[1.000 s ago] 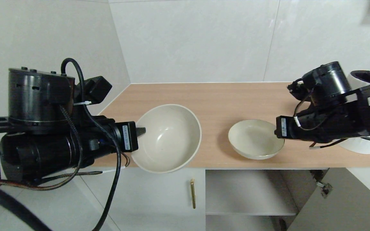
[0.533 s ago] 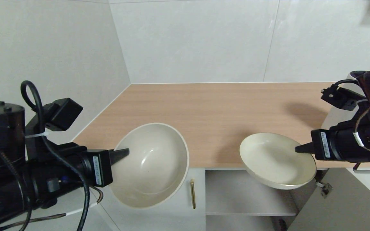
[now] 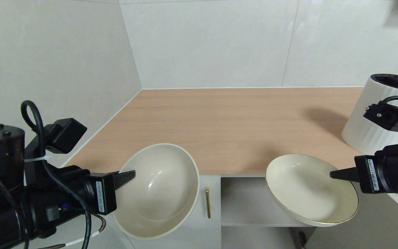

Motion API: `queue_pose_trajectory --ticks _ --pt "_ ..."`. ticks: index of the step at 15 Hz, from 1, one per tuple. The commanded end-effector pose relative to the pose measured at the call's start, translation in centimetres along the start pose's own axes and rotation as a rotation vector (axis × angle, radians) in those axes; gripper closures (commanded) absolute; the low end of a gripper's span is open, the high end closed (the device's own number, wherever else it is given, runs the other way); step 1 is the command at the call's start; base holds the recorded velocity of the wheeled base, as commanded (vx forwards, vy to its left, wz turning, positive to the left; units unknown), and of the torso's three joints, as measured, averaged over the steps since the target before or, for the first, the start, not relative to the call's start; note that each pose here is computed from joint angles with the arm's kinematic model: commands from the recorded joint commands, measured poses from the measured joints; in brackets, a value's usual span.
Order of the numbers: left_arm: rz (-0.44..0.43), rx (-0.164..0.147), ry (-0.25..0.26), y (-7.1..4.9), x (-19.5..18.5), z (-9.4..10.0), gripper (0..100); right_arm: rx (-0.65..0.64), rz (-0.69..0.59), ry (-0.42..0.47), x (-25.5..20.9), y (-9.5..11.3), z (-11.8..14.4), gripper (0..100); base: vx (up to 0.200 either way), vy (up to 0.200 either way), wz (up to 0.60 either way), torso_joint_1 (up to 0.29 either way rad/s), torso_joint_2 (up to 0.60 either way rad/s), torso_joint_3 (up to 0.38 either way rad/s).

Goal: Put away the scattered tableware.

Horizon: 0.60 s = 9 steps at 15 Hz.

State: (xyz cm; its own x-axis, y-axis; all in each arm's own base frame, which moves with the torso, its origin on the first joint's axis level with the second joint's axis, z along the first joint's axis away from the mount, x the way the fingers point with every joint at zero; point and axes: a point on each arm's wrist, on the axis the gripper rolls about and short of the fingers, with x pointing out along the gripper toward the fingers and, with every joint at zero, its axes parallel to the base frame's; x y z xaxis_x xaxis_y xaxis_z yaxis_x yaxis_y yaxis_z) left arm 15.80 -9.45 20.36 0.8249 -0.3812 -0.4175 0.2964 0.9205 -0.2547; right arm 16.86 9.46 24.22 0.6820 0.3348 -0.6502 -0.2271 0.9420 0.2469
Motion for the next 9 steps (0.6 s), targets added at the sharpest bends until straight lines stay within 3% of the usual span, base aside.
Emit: queue_pose_trajectory --ticks 1,5,9 --pt "0.002 -0.001 0.005 0.00 0.15 -0.04 100 -0.001 -0.001 0.001 -0.07 -0.06 -0.17 100 -0.200 0.000 0.00 -0.002 -0.01 0.002" --pt "0.002 0.001 0.008 0.01 0.15 -0.07 100 -0.002 -0.002 0.004 -0.03 -0.09 -0.24 100 -0.200 0.000 0.00 -0.003 0.00 0.004" --pt "-0.033 0.001 0.030 0.02 0.15 -0.38 100 -0.003 -0.009 0.018 0.56 -0.04 -0.17 100 0.000 0.000 0.00 0.000 0.00 0.000"
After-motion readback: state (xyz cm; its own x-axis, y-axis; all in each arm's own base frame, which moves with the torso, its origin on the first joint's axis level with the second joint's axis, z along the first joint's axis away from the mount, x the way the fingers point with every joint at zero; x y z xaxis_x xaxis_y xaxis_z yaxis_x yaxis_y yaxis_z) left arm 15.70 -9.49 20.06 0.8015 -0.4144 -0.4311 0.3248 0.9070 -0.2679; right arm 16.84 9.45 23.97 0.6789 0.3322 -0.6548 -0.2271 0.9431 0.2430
